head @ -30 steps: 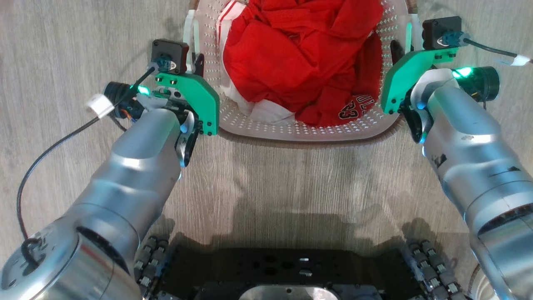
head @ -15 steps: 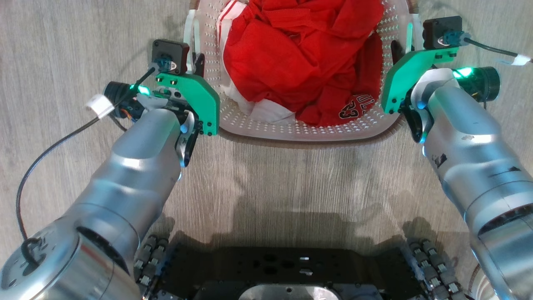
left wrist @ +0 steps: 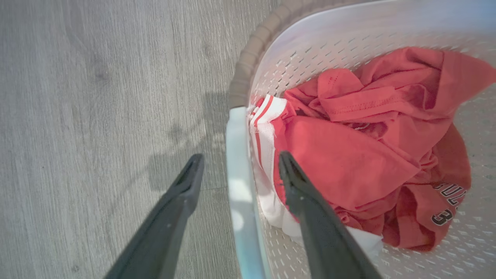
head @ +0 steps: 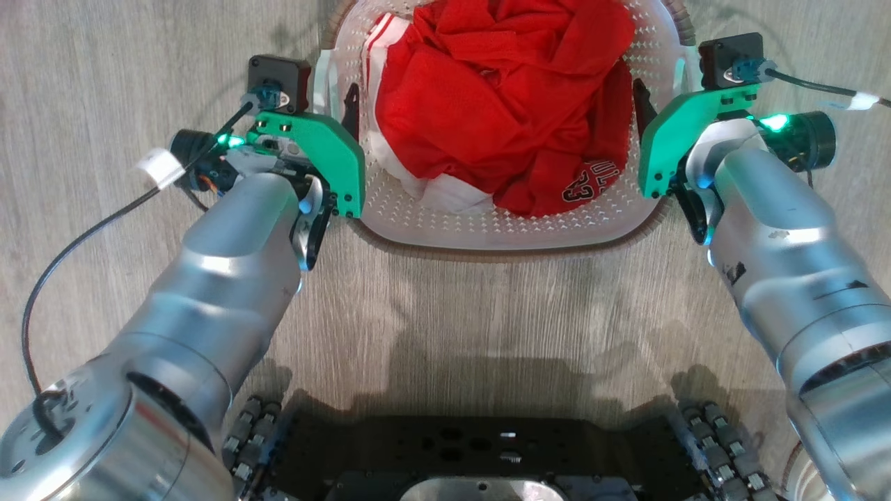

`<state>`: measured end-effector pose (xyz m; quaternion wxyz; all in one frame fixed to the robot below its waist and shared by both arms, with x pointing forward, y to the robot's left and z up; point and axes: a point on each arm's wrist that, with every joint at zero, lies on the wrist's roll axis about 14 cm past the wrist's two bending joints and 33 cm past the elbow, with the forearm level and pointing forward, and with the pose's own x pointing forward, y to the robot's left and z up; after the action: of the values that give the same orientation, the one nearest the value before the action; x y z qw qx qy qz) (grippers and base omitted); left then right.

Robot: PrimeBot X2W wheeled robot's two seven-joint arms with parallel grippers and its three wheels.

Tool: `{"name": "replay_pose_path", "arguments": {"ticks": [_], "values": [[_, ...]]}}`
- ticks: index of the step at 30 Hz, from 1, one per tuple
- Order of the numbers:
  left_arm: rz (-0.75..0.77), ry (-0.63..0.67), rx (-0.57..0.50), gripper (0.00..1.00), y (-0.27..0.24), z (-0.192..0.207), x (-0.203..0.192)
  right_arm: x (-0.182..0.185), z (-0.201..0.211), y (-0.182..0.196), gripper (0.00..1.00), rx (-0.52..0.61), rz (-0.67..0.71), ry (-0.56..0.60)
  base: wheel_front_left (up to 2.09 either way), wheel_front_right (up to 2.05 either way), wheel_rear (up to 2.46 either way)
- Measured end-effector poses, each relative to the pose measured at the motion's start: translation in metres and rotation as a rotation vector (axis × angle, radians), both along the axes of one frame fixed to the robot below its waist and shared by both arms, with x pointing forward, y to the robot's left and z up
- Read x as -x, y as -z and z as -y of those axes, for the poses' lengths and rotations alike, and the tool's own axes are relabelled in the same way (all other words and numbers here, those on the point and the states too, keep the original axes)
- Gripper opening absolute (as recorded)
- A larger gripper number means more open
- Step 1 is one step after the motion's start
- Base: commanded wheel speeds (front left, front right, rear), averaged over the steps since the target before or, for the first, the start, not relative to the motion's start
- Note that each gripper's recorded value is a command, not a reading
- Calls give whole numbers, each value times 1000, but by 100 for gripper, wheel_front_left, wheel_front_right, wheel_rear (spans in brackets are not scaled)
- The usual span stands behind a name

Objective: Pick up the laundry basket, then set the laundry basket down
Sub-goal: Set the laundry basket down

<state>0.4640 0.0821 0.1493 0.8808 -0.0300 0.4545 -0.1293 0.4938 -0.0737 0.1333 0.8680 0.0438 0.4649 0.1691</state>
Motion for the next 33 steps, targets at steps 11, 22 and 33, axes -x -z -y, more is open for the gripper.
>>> {"name": "replay_pose_path", "arguments": {"ticks": [11,22,33], "values": [[34,-12,-8,100,-15,-1,-9,-15,4,-22,100,3,81,6,0,0,0],[152,-56,26,100,-64,5,-28,-41,8,-75,100,5,225,17,0,0,0],[346,-110,93,100,-135,8,-35,-53,8,-153,100,-60,415,78,0,0,0]]}}
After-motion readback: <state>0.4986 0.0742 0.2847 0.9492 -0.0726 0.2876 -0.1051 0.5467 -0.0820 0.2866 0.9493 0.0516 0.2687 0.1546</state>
